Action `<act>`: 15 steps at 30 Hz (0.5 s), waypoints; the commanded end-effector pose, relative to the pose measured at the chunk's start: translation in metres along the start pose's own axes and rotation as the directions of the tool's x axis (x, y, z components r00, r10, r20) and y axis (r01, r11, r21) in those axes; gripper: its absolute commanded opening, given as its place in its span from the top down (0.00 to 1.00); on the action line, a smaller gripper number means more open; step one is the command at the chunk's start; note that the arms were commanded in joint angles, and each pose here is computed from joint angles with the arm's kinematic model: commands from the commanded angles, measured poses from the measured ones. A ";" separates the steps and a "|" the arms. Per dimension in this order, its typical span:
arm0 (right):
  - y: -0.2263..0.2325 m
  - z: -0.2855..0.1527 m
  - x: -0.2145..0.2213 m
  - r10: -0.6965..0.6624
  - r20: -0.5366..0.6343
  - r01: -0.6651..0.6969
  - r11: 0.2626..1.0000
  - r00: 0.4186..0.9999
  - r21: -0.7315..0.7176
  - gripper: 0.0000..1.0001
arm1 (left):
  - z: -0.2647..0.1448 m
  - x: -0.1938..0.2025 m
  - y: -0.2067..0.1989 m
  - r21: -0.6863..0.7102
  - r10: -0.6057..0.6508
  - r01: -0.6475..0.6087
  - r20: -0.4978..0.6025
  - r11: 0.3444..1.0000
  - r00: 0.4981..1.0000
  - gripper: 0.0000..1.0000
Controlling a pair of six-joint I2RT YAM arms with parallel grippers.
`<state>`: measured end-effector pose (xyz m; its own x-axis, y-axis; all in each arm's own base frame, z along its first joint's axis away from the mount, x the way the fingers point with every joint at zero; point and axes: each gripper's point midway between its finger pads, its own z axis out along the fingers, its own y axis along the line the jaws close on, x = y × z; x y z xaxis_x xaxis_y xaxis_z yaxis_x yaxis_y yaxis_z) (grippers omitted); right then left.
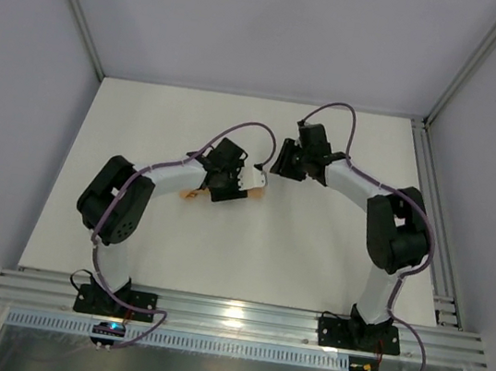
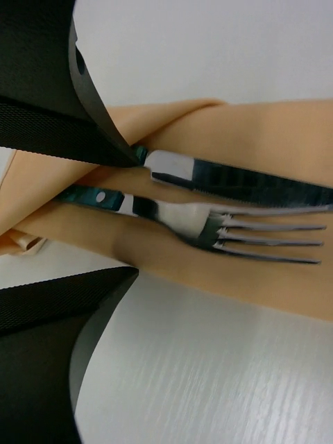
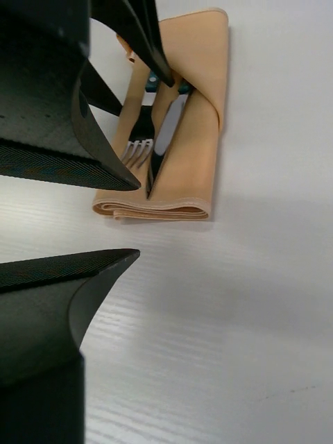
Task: Fold the napkin into a case and place the utensils inside
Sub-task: Move the smaller rectangle folded napkin to the corner of the board.
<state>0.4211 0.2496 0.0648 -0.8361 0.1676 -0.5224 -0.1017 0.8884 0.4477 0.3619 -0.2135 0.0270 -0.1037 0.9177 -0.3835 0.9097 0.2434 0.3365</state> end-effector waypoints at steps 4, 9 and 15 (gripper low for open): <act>0.002 -0.051 -0.022 -0.033 0.123 0.034 0.999 0.992 -0.006 0.57 | 0.016 -0.002 0.018 -0.068 0.012 -0.015 -0.039 0.998 0.999 0.42; -0.002 -0.073 -0.020 -0.045 0.155 0.045 0.999 0.987 0.003 0.57 | 0.026 0.002 0.022 -0.095 0.003 -0.008 -0.057 0.995 0.998 0.49; -0.007 -0.104 -0.022 -0.075 0.194 0.070 0.997 0.978 0.033 0.56 | 0.040 0.008 0.041 -0.143 -0.009 -0.002 -0.081 0.990 0.997 0.50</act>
<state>0.3851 0.2080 0.1238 -0.7571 0.1860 -0.6263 -0.1264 0.8988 0.4197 0.4065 -0.2206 0.0272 -0.1104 0.9269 -0.3587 0.8428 0.2786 0.4605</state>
